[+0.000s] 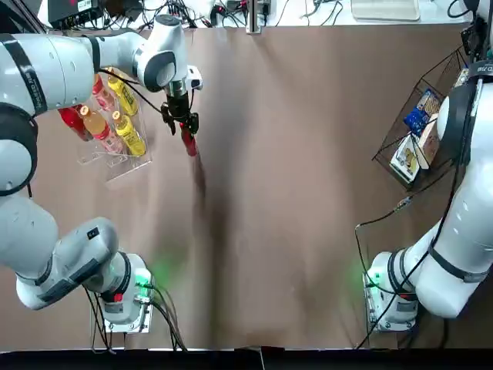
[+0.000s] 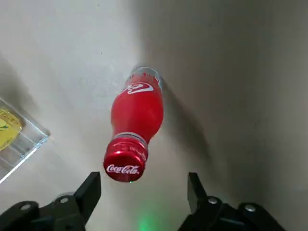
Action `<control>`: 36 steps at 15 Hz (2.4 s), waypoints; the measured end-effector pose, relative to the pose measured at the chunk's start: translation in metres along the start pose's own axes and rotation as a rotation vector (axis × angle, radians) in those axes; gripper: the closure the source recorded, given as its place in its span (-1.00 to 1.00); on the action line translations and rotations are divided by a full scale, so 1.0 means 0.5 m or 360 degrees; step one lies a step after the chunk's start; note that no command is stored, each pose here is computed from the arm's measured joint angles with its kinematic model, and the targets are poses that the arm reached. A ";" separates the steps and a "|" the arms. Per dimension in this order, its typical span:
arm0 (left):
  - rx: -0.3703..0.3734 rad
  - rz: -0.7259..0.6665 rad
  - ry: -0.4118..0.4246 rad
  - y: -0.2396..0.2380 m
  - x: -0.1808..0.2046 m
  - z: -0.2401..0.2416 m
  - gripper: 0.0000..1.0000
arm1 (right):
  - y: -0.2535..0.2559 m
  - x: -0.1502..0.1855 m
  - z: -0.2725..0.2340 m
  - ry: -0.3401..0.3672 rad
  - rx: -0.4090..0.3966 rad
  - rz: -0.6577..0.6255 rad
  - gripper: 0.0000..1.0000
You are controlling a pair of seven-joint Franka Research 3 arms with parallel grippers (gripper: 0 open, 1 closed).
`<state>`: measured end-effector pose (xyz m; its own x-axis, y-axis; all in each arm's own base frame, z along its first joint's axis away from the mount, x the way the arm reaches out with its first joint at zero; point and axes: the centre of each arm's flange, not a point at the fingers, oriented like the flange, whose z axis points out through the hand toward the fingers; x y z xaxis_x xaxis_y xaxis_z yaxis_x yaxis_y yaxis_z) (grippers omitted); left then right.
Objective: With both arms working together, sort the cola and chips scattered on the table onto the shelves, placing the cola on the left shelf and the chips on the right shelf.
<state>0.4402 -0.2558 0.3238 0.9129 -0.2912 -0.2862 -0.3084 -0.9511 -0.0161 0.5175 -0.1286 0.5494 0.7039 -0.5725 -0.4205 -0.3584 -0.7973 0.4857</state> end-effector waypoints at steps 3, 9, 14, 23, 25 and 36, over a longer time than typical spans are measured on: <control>0.0010 0.0005 0.0006 -0.001 0.001 0.000 -0.35 | 0.006 -0.015 -0.022 0.0016 0.0004 0.0001 0.22; 0.0018 0.0006 0.0011 -0.003 0.002 -0.001 -0.26 | -0.027 -0.050 -0.107 0.0203 0.0220 -0.0124 0.22; 0.0026 0.0007 0.0032 -0.007 0.006 -0.008 -0.26 | -0.098 -0.046 -0.162 0.0410 0.0640 -0.0316 0.16; 0.0035 -0.0042 0.0113 -0.014 0.018 -0.017 -0.24 | -0.199 -0.055 -0.188 0.0495 0.0832 -0.0482 -0.02; 0.0038 -0.0044 0.0118 -0.014 0.019 -0.017 -0.19 | -0.217 -0.057 -0.175 0.0462 0.0821 -0.0510 -0.43; 0.0031 -0.0047 0.0140 -0.013 0.021 -0.020 0.03 | -0.259 -0.027 -0.131 0.0425 0.0797 -0.0801 -1.00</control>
<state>0.4546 -0.2538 0.3305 0.9415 -0.2715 -0.1999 -0.2851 -0.9576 -0.0423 0.5948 -0.0049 0.5424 0.9578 -0.1018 -0.2688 -0.1456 -0.9781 -0.1484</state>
